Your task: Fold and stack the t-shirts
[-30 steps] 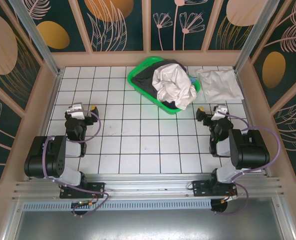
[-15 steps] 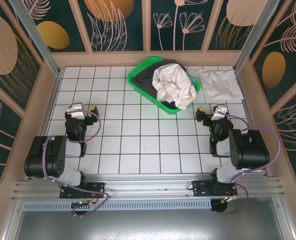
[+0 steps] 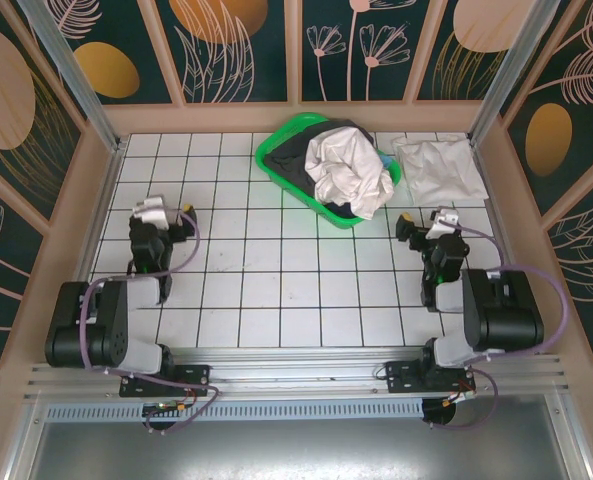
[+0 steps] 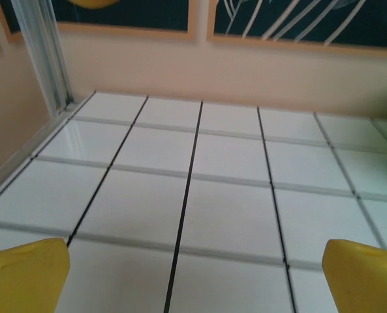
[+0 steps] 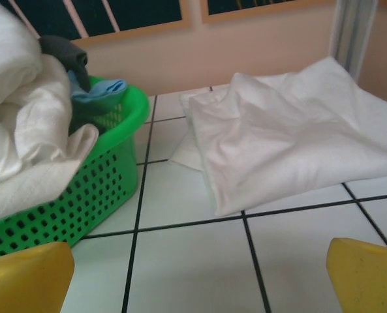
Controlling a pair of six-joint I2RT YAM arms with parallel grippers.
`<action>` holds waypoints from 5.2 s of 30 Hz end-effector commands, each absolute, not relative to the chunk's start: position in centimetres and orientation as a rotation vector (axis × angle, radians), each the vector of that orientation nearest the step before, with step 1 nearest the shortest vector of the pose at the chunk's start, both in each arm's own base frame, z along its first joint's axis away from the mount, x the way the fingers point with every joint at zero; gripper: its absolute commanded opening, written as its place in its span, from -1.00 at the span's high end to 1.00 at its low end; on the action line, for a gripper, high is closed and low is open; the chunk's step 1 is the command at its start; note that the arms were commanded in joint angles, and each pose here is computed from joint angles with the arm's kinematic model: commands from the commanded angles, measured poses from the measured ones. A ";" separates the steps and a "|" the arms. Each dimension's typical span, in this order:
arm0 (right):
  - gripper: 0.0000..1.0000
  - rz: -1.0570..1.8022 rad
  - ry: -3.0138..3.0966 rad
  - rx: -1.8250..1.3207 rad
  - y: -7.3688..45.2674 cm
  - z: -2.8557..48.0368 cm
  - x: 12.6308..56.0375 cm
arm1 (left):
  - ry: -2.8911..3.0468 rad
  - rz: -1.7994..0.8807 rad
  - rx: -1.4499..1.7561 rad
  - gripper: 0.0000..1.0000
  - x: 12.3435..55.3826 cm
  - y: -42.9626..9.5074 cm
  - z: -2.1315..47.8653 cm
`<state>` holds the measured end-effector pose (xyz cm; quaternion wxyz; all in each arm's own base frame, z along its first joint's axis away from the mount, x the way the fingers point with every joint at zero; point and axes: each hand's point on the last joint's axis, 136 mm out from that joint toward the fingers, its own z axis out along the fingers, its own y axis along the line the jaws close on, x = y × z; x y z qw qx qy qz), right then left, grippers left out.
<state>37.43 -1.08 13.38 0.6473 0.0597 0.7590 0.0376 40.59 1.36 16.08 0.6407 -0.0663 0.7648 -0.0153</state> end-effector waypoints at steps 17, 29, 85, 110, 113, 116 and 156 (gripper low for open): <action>-0.89 0.739 1.917 0.519 6.4 15.5 39.7 | 1.985 -0.587 -0.080 -0.97 62.8 -15.0 19.9; -0.22 0.917 2.020 0.486 11.8 11.6 44.4 | 2.158 -0.718 0.220 -0.57 64.7 -22.4 11.8; -0.43 1.293 2.192 -0.181 38.5 18.2 33.9 | 2.107 -0.553 -0.266 -0.15 44.4 -11.7 25.4; -0.55 0.688 2.172 0.370 6.8 13.7 35.3 | 2.552 -0.027 -0.144 -0.42 51.1 -23.7 7.9; -0.55 0.674 2.170 0.381 6.4 13.6 35.5 | 2.534 -0.017 -0.134 -0.39 49.8 -20.6 8.4; -0.56 0.658 2.178 0.396 6.0 13.2 35.7 | 2.538 0.007 -0.101 -0.24 48.8 -16.9 8.7; -0.42 0.577 2.121 0.477 3.6 15.6 37.1 | 2.523 0.388 -0.094 1.00 48.9 6.1 9.2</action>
